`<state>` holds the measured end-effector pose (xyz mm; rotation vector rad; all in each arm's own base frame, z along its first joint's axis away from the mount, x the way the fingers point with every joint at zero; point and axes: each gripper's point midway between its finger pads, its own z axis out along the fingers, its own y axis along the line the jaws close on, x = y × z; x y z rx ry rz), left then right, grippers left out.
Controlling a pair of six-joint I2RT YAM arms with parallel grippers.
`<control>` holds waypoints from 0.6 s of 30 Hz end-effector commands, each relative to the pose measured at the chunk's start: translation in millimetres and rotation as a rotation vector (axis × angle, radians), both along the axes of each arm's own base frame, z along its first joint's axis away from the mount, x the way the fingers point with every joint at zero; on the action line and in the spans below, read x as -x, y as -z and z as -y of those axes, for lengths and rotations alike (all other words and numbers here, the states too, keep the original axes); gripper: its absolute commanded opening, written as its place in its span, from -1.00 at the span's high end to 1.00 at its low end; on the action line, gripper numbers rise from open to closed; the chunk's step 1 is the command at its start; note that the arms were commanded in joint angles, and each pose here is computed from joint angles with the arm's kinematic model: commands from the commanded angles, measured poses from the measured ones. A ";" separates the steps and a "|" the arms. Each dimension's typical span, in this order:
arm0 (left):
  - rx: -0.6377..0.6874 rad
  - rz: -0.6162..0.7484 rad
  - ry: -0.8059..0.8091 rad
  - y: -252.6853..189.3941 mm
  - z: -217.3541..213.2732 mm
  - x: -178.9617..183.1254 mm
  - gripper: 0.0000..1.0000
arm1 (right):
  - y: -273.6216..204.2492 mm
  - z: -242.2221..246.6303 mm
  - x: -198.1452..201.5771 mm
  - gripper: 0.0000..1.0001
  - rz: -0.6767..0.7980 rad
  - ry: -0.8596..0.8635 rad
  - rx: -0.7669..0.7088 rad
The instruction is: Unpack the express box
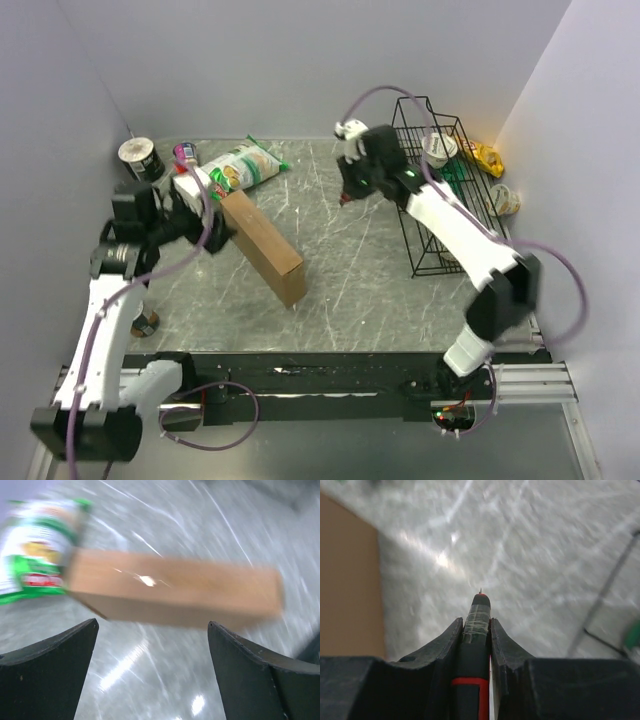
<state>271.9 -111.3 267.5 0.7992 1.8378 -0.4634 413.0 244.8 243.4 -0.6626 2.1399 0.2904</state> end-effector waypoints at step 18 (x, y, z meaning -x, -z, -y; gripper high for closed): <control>0.111 -0.188 -0.434 86.9 -132.0 -157.7 -0.98 | 21.4 -71.8 166.2 1.00 -0.051 -0.664 -0.059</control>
